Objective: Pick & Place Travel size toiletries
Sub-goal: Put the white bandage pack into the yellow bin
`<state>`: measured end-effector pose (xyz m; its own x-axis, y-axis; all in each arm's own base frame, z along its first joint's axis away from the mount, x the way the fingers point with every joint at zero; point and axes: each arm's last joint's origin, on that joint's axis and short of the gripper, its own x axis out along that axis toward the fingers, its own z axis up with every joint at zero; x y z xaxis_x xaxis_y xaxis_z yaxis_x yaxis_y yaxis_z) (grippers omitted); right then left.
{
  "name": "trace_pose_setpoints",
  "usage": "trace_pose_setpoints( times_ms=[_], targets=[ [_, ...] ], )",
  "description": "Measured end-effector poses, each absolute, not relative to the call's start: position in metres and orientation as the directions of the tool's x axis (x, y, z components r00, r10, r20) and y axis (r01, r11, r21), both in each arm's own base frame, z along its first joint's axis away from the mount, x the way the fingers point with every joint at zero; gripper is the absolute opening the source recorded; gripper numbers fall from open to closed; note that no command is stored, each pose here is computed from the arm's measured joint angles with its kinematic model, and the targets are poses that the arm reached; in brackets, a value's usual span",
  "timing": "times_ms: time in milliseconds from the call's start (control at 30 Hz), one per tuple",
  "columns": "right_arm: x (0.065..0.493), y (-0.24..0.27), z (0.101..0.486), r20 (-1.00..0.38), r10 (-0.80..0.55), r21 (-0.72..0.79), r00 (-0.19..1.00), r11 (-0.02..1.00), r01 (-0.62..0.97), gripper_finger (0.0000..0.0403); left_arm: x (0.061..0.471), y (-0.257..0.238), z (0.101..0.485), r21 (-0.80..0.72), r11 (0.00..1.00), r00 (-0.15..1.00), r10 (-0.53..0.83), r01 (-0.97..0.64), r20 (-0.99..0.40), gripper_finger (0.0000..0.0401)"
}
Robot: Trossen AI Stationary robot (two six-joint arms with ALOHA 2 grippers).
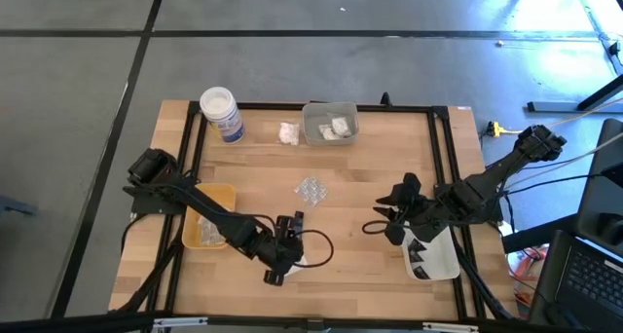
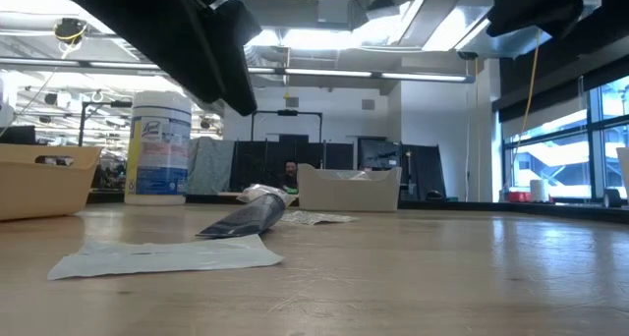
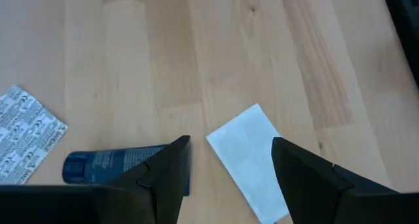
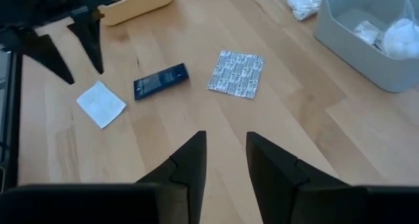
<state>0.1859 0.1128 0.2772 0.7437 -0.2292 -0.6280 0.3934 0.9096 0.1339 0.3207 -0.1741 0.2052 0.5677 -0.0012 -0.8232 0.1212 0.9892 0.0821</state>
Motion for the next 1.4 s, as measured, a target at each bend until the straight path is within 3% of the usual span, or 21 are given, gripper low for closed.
trace_pose_setpoints(
  times_ms=[200, 667, 1400],
  targets=[
    [0.188, 0.110, 0.277, -0.629, -0.233, 0.125, 0.742, 0.912, 0.391, 0.0107, 0.327, -0.163, 0.205, -0.017, 0.989, 0.524, -0.093, 0.147, -0.847, 0.0210],
    [0.188, 0.110, 0.277, -0.630, -0.233, 0.105, 0.741, 0.920, 0.378, 0.0093, 0.341, -0.132, 0.204, -0.033, 0.965, 0.489, -0.162, 0.262, -0.857, 0.0202],
    [0.189, 0.111, 0.278, -0.627, -0.221, 0.121, 0.747, 0.920, 0.373, 0.0125, 0.338, -0.136, 0.195, -0.071, 0.940, 0.446, -0.223, 0.332, -0.867, 0.0200]
  ],
)
